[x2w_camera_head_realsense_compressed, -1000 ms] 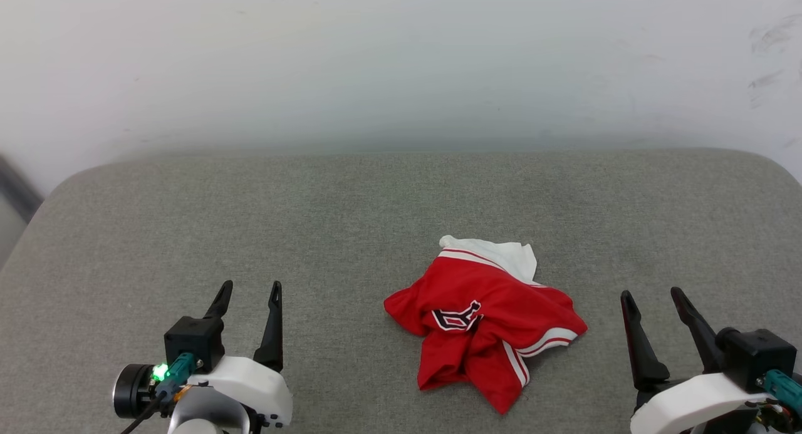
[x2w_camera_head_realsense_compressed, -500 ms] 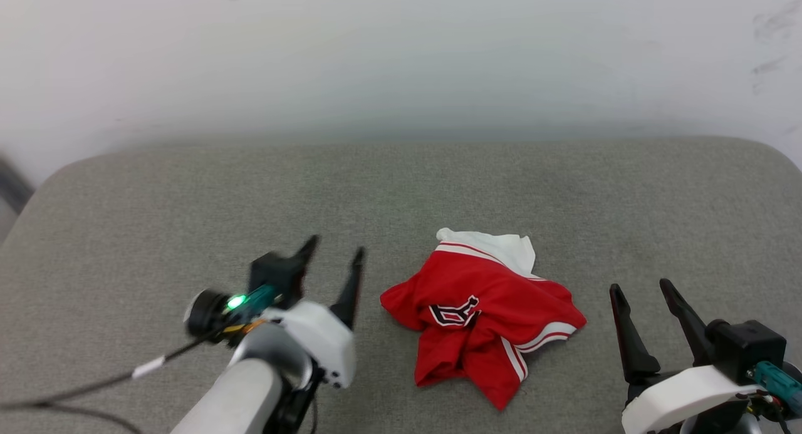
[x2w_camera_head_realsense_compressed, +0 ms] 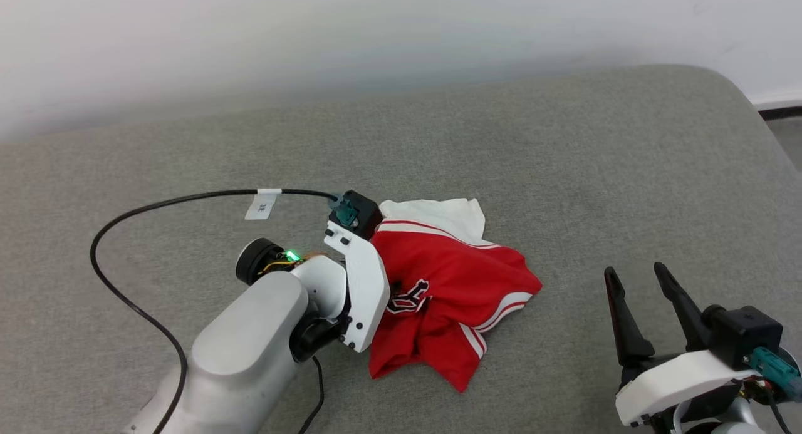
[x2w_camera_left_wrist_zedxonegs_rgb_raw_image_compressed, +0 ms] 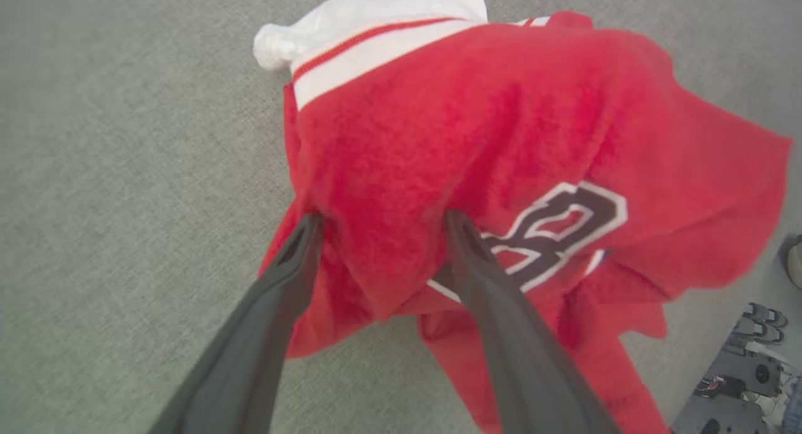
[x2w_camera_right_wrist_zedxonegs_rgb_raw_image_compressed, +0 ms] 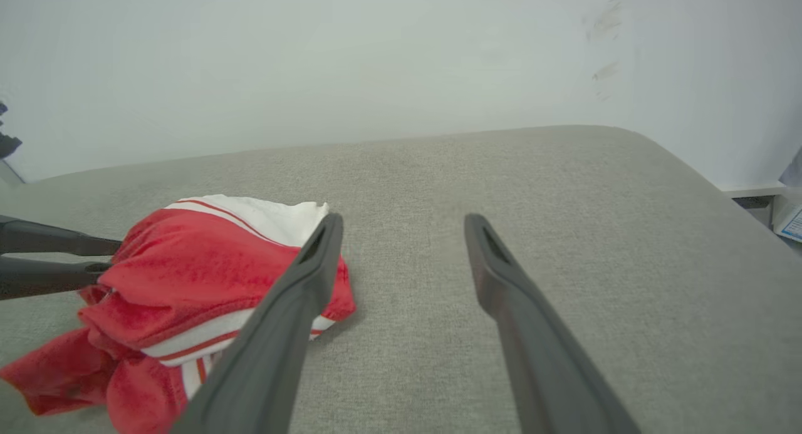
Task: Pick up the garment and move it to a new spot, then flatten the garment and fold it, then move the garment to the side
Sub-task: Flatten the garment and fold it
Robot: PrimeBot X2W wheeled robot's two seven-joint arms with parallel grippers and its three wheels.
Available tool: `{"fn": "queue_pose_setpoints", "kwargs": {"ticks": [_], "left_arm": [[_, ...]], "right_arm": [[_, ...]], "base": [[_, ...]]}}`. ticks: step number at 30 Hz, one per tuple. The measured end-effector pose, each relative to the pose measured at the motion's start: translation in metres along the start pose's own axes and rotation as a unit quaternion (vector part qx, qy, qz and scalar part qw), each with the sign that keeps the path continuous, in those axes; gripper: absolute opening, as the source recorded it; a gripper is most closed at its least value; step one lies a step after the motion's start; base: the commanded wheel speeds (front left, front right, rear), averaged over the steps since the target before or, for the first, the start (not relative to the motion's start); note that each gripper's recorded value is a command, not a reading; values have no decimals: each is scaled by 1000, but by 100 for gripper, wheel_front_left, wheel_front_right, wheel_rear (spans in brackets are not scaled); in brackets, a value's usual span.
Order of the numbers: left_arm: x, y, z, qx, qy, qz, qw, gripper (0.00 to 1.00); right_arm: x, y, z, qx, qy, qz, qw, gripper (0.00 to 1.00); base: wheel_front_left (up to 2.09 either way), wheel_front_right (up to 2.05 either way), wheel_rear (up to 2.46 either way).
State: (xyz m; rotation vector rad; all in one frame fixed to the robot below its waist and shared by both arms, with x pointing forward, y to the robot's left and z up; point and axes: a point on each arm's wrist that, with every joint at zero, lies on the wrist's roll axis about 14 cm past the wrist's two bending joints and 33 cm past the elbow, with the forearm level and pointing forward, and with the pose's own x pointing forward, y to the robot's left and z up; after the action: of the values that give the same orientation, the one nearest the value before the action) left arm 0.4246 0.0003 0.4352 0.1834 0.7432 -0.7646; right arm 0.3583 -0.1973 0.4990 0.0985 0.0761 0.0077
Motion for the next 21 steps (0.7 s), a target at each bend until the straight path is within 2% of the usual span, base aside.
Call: {"fn": "queue_pose_setpoints", "kwargs": {"ticks": [4,5,6,7,15,21], "left_arm": [[13,4,-14,2,59,-5,998,100],[15,5,-17,0,70,-6,998,55],[17,3,-19,0,77,-9,997,24],[18,2,-20,2,80,-11,997,0],[11,12,18,28,-12,11,999,0],[-20,31,59,45,-121,62,990,0]], "right_arm": [[0,-9,-4,2,4,-14,1000,100],[-1,-10,-6,2,6,-16,1000,100],[-2,-12,-7,3,8,-19,1000,100],[-2,-12,-8,3,7,-20,1000,100],[4,-8,-5,5,2,-12,1000,100],[9,3,0,4,-6,7,1000,100]], "base": [[0,0,0],[0,0,0],[0,0,0],[0,0,0],[0,0,0],[0,0,0]]}}
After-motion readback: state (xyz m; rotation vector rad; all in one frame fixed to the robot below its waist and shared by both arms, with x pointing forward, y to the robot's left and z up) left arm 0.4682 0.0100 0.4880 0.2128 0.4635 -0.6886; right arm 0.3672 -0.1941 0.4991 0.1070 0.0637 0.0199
